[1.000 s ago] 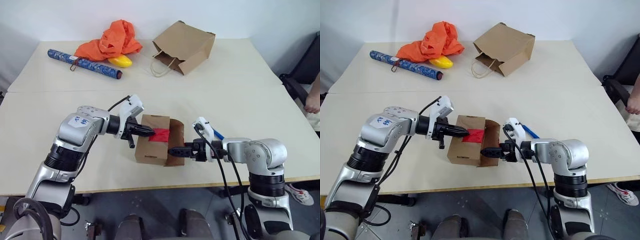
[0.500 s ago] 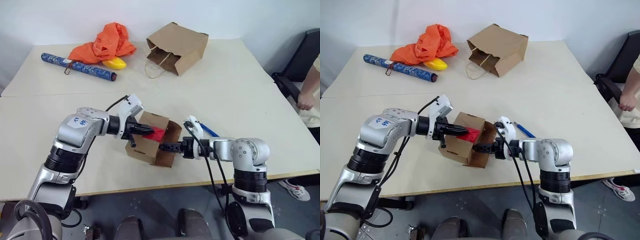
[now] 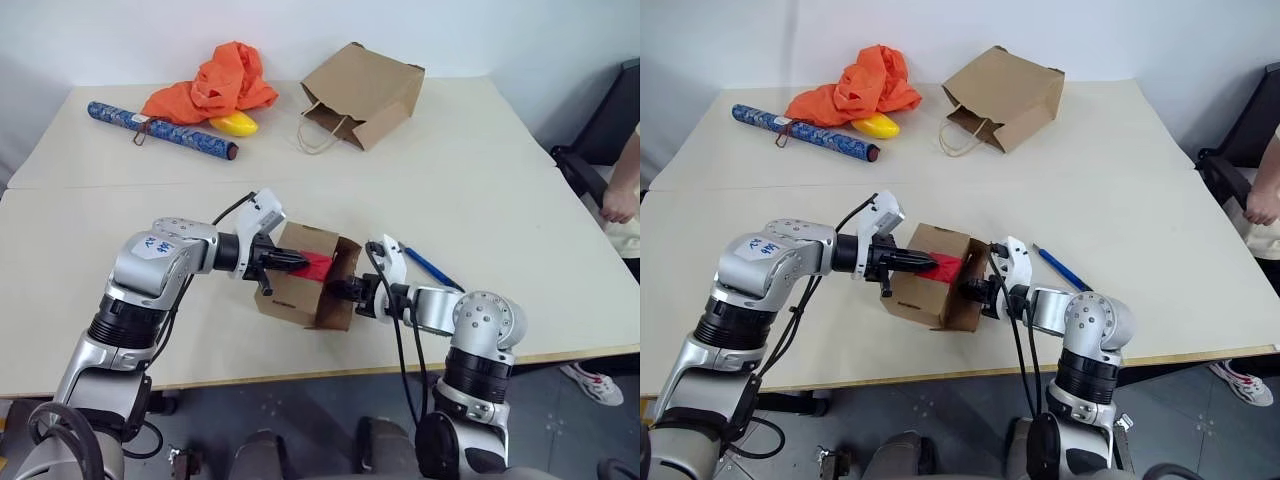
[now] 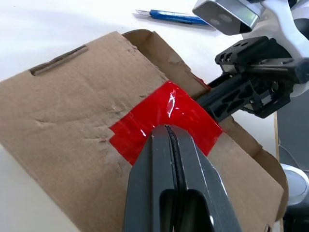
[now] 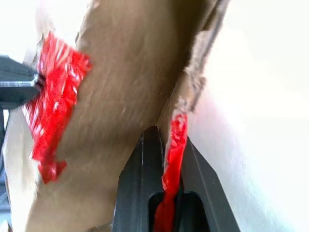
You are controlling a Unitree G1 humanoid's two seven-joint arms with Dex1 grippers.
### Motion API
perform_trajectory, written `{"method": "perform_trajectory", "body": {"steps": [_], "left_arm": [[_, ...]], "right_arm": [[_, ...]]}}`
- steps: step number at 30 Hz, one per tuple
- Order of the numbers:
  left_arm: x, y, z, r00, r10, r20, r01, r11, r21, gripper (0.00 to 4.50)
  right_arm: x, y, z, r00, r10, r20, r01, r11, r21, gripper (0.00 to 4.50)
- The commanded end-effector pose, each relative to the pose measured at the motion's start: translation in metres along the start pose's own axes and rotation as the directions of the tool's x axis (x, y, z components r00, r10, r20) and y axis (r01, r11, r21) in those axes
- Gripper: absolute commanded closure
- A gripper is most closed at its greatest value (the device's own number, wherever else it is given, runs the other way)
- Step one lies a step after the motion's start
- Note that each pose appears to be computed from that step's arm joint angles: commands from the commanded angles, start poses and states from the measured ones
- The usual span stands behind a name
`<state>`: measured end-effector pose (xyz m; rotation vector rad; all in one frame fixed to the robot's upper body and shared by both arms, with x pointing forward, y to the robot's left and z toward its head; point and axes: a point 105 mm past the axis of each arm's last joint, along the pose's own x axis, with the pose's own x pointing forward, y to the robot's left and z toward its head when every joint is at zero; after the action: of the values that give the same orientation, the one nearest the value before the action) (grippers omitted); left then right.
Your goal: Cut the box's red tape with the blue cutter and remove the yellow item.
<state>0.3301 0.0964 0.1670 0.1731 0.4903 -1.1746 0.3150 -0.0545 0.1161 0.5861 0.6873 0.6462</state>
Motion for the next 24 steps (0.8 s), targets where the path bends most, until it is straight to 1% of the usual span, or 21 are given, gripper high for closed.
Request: {"method": "perform_trajectory", "body": {"steps": [1,3,6,9,10,12,15,18,19,21,24], "left_arm": [[0.004,-0.004,-0.014,0.999,-0.025,-0.047,0.024,1.0,-0.017,4.5],[0.003,-0.002,-0.013,0.999,-0.025,-0.039,0.024,1.0,-0.012,4.5],[0.003,0.001,-0.01,1.0,-0.023,-0.011,0.023,1.0,0.0,4.5],[0.004,0.003,-0.007,1.0,-0.019,0.011,0.019,1.0,0.012,4.5],[0.005,0.004,-0.005,1.0,-0.02,0.024,0.019,1.0,0.016,4.5],[0.007,0.004,-0.004,0.999,-0.022,0.039,0.021,1.0,0.021,4.5],[0.01,0.005,-0.004,0.999,-0.023,0.042,0.021,0.999,0.027,4.5],[0.01,0.005,-0.002,0.998,-0.02,0.055,0.019,0.999,0.027,4.5],[0.01,0.006,-0.001,0.998,-0.018,0.056,0.017,0.999,0.028,4.5],[0.009,0.009,-0.002,0.998,-0.006,0.055,0.005,1.0,0.03,4.5],[0.01,0.011,-0.001,0.998,-0.003,0.056,0.001,0.999,0.032,4.5]], "right_arm": [[-0.018,0.017,0.024,0.992,0.023,0.126,-0.017,0.999,-0.048,4.41],[-0.022,0.024,0.03,0.988,0.013,0.155,-0.004,0.998,-0.058,4.41],[-0.03,0.042,0.047,0.977,0.016,0.212,-0.002,0.998,-0.066,4.41],[-0.036,0.056,0.058,0.973,0.025,0.231,-0.011,0.998,-0.061,4.41],[-0.042,0.067,0.059,0.973,0.044,0.229,-0.03,0.998,-0.062,4.41],[-0.047,0.078,0.052,0.985,0.046,0.167,-0.041,0.999,-0.035,4.41],[-0.047,0.072,0.046,0.991,-0.009,0.133,0.015,0.999,-0.041,4.41],[-0.049,0.066,0.048,0.989,-0.045,0.144,0.05,0.998,-0.032,4.41],[-0.051,0.064,0.049,0.988,-0.047,0.144,0.055,0.997,-0.05,4.41],[-0.059,0.061,0.055,0.989,-0.038,0.141,0.057,0.989,-0.134,4.41],[-0.07,0.044,0.06,0.991,-0.088,0.105,0.11,0.968,-0.226,4.41]]}}
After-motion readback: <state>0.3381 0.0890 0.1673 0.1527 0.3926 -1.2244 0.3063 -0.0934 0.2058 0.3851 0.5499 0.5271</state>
